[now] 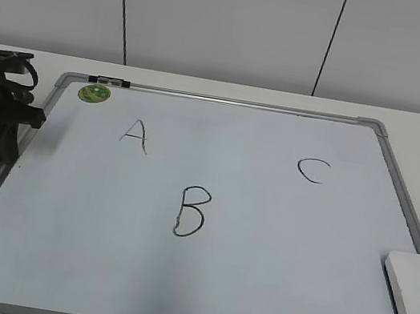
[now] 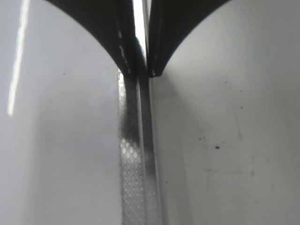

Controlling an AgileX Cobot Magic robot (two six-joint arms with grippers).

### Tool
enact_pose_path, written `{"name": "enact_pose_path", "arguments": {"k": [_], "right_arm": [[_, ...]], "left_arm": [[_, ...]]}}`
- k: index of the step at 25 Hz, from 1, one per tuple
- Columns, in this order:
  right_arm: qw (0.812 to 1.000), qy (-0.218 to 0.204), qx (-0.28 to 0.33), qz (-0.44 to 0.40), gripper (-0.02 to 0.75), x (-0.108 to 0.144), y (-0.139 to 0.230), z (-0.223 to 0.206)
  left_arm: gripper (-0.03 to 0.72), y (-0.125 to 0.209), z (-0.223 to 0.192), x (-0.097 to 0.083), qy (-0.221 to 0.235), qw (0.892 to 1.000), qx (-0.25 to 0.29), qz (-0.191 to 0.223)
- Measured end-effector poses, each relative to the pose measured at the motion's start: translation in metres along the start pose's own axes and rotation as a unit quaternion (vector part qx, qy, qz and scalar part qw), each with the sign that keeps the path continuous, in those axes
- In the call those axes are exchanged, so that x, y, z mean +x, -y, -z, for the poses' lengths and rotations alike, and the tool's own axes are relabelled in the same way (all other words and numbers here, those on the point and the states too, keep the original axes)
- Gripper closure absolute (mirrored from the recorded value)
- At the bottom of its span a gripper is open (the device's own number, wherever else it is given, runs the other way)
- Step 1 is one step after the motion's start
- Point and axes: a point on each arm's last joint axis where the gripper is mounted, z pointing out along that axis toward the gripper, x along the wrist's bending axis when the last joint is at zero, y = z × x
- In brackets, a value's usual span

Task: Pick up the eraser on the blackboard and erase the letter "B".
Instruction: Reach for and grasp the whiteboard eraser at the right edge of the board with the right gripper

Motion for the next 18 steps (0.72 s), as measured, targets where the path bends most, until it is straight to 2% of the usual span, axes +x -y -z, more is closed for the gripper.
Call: {"name": "enact_pose_path", "arguments": {"k": [8,13,18], "right_arm": [[1.0,-0.003,-0.004,-0.001,0.165,0.0,-0.012,0.006],[0.996,-0.021,0.083,-0.015,0.165,0.001,-0.056,-0.011],[0.977,-0.036,0.207,-0.033,0.165,-0.001,-0.089,-0.059]], "left_arm": [[0.655,0.0,0.0,0.0,0.001,1.0,0.001,0.001],[0.655,0.0,0.0,0.0,0.001,1.0,0.001,0.001],[0.655,0.0,0.0,0.0,0.001,1.0,0.001,0.002]]}}
